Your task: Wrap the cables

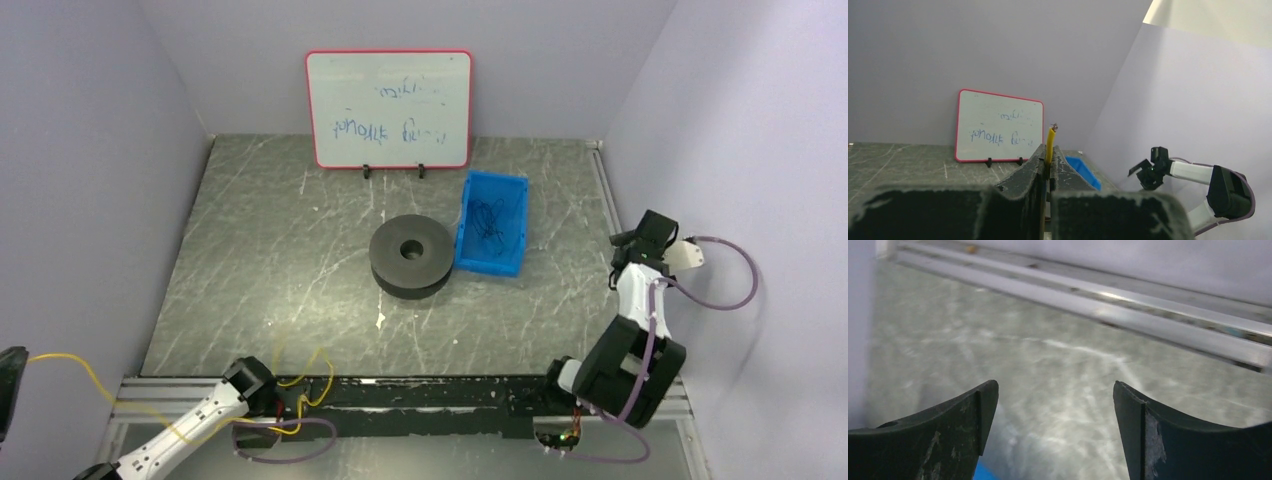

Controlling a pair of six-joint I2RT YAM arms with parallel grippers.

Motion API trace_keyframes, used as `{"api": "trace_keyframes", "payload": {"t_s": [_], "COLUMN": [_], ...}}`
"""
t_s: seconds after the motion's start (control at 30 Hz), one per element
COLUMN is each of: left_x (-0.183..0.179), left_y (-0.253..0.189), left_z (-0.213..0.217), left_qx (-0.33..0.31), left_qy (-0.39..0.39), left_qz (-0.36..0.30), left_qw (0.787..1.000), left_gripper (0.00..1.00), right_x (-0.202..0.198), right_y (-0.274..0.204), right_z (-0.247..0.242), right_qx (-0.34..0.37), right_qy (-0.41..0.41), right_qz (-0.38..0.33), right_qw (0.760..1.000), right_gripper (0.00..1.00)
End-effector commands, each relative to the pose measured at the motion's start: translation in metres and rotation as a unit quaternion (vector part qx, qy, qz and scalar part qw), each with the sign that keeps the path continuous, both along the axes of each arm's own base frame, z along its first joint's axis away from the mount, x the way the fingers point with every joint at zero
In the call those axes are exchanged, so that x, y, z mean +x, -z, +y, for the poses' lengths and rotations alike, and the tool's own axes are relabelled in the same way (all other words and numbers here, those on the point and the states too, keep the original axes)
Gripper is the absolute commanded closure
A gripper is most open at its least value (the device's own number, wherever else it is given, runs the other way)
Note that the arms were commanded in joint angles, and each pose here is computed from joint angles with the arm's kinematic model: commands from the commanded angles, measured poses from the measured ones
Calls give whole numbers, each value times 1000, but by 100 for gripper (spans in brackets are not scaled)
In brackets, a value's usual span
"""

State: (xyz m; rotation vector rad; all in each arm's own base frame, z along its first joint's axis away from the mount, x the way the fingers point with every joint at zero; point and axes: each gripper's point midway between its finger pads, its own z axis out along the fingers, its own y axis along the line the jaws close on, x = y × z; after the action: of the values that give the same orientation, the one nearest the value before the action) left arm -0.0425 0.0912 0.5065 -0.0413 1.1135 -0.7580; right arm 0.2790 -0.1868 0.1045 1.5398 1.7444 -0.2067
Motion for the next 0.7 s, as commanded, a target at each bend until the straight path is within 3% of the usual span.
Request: {"api": "trace_keyframes", "payload": {"t_s": [0.0,0.13,0.33,0.43,0.67], "left_x": [5,17,41,54,82], "left_y": [-4,-5,-6,-8,-7], "left_z": [-6,-26,-70,-93,-145], "left_qx": [-10,1,33,53,96], "left_qy": [52,67,105,124,168], "left_qz": [-10,-2,26,36,57], "left_qw": [999,998,994,990,980], "left_gripper": [93,93,93,93,93], "right_x": [51,86,104,99,41], "right_y": [-71,-129,-191,-212,-250], "right_z": [42,108,227,281,405], "right_qx": [-34,-68,-83,-77,-57], "right_qy": [-102,-216,-412,-505,-705], "right_qz": [-98,-153,-267,-315,-397], "right_qw": [989,962,867,800,584], "right_gripper": [11,11,13,14,15]}}
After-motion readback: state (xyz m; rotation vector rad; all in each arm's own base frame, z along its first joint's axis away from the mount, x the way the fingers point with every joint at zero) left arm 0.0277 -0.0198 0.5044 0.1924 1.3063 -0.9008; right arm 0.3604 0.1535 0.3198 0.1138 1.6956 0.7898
